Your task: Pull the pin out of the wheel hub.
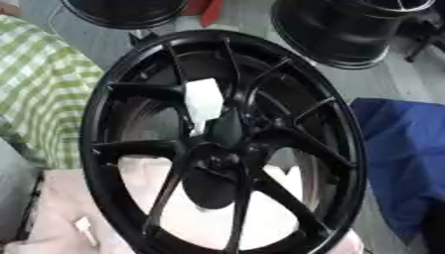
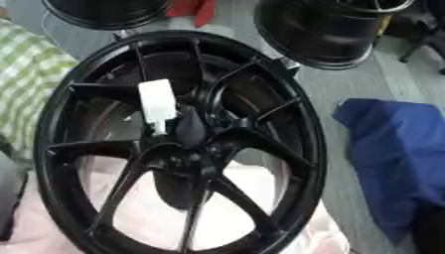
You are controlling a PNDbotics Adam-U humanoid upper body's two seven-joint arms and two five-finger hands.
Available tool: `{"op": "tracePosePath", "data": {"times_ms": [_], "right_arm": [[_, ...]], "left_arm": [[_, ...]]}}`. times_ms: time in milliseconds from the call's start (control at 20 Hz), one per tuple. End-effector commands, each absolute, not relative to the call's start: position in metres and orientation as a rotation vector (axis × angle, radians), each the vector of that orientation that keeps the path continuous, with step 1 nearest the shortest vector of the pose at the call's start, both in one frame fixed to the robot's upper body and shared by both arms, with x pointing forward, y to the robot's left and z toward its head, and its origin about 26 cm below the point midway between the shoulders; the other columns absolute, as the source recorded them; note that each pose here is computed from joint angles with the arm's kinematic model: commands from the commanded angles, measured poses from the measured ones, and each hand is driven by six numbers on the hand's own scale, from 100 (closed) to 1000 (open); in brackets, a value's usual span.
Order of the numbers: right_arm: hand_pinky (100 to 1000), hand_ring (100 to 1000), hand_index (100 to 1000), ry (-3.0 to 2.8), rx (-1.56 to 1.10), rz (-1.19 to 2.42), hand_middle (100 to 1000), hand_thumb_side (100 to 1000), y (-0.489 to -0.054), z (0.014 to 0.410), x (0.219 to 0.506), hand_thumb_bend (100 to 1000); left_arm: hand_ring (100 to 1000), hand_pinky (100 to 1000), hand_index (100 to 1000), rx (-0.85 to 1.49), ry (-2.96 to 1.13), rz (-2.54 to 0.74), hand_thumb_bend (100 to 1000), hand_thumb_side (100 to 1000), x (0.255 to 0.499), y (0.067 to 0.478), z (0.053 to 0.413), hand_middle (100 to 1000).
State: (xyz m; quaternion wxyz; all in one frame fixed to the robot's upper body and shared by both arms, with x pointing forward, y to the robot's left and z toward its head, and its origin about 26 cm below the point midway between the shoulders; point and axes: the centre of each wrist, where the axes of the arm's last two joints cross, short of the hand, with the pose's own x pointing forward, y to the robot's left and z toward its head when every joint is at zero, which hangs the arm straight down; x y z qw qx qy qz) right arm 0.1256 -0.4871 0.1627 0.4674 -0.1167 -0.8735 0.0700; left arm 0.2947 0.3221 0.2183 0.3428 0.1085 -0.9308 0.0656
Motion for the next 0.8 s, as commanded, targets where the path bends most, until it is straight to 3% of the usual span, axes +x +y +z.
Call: {"op": "tracePosePath", "data": {"times_ms": [50,150,250,300,550,600,700,750,800], "right_arm": [[813,849,796,-2.131,-0.413,0.267,671,100,-0.482,0.143,0.111,372],[856,907,853,-2.086,-0.465,0.333,778,100,-0.474,0.125,0.106,403],[873,932,872,-2.046,-0.506,0.348,811,104,-0.465,0.109,0.104,416],[877,940,880,-2.031,-0.522,0.337,820,156,-0.461,0.103,0.104,426],[872,936,874,-2.036,-0.535,0.279,816,154,-0.447,0.089,0.111,426],[871,932,866,-2.065,-0.518,0.276,807,100,-0.444,0.087,0.114,397],[854,894,835,-2.151,-0.472,0.270,764,196,-0.439,0.086,0.120,336],[854,894,835,-2.197,-0.448,0.264,764,196,-0.436,0.085,0.122,336],[846,873,812,-2.247,-0.421,0.262,739,244,-0.433,0.083,0.126,272]], "left_arm": [[586,897,834,0.296,-2.449,0.173,362,505,0.291,0.323,0.225,545],[585,897,834,0.291,-2.444,0.180,361,504,0.291,0.322,0.223,545],[585,897,834,0.286,-2.441,0.182,363,504,0.291,0.322,0.222,545],[585,897,835,0.285,-2.440,0.183,364,503,0.291,0.322,0.222,545],[585,896,835,0.280,-2.441,0.181,366,500,0.291,0.321,0.221,545],[585,896,835,0.279,-2.442,0.180,366,499,0.291,0.321,0.221,544],[584,896,834,0.277,-2.443,0.176,367,497,0.291,0.321,0.221,544],[584,896,834,0.275,-2.444,0.173,367,497,0.291,0.321,0.222,544],[584,895,834,0.271,-2.445,0.171,367,496,0.291,0.320,0.222,544]]}}
